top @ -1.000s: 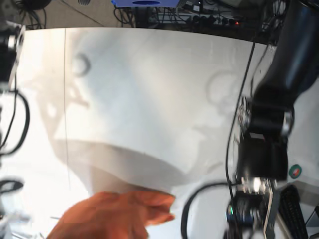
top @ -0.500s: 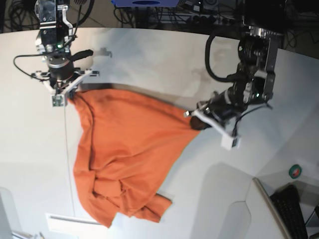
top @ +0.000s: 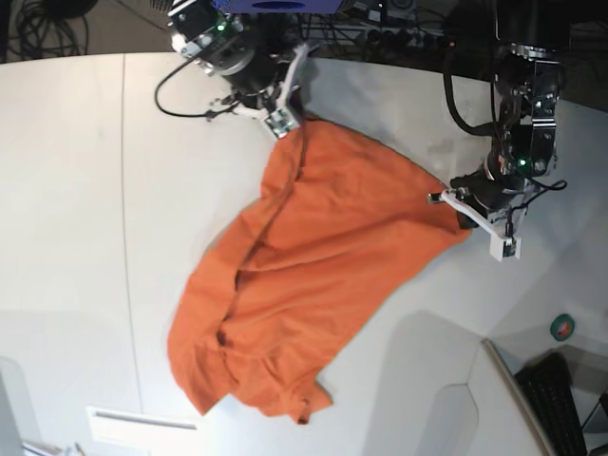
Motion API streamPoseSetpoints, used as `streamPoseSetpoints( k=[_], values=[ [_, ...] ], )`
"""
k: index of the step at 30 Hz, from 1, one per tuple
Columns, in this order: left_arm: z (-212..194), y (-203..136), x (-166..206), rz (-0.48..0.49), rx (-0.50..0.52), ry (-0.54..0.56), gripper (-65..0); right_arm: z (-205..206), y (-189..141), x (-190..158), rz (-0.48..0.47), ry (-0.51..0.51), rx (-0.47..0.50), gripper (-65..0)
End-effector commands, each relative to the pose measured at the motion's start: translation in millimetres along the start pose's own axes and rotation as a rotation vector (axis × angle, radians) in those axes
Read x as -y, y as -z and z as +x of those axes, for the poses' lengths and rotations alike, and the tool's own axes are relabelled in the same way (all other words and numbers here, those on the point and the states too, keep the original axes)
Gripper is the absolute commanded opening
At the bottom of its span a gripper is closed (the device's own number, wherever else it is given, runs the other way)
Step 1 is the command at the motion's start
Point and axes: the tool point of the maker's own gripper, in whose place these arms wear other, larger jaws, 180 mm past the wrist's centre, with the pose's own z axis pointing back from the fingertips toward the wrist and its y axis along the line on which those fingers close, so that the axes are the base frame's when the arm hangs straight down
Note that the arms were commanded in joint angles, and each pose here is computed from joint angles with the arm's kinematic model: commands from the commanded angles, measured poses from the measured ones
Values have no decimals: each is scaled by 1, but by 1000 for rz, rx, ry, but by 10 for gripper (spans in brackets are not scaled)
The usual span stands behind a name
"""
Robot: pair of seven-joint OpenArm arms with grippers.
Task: Layout the t-shirt on the table in an organized manner, then fold the t-shirt properly
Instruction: 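Grasp the shirt with both grippers and lift it, shaking it open, then lower the shirt onto the table, spreading it between both grippers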
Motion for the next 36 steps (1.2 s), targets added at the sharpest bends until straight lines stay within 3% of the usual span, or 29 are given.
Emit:
streamPoseSetpoints(
  k=[1,5,7,11,13,15,19,22,24,25,27,29,31,33,34,36],
  values=[
    [20,-1,-5,7,51,14,-650,16,-1,-10,30,-39,48,-650],
    [35,5,-33,67,64,-10,-650,34,-3,-64,173,-156,94,-650],
    [45,8,-47,95,72,-23,-650,36,-4,-61,176,-187,100,-650],
    [66,10,-75,147,84,-21,-650,41,-13,-44,158,-238,121,-360],
    [73,10,-82,158,92,-17,-650,45,-22,-32,143,-266,138,-330],
    [77,8,-88,170,97,-8,-650,50,-29,-23,129,-286,156,-348],
    [85,2,-99,193,113,-7,-370,59,-32,5,59,-274,173,-390],
    [97,-11,-128,245,160,-79,-151,65,-33,33,-13,-249,178,-416],
    [104,-25,-154,286,203,-145,-56,68,-35,53,-63,-234,180,-435],
    [108,-33,-161,286,227,-150,-39,70,-36,66,-94,-225,182,-450],
    [100,-42,-157,240,233,-115,-71,74,-39,91,-157,-206,187,-506],
    [78,-45,-128,150,220,-55,-181,83,-37,120,-231,-168,199,-621],
    [53,-47,-98,84,196,-34,-352,87,-32,146,-292,-129,198,-650],
    [21,-46,-64,31,164,-76,-607,94,-25,173,-348,-85,197,-650],
    [5,-44,-49,5,141,-97,-650,94,-20,184,-365,-68,189,-650],
    [-20,-38,-25,-37,91,-128,-650,100,-8,195,-378,-50,179,-650]
  ],
)
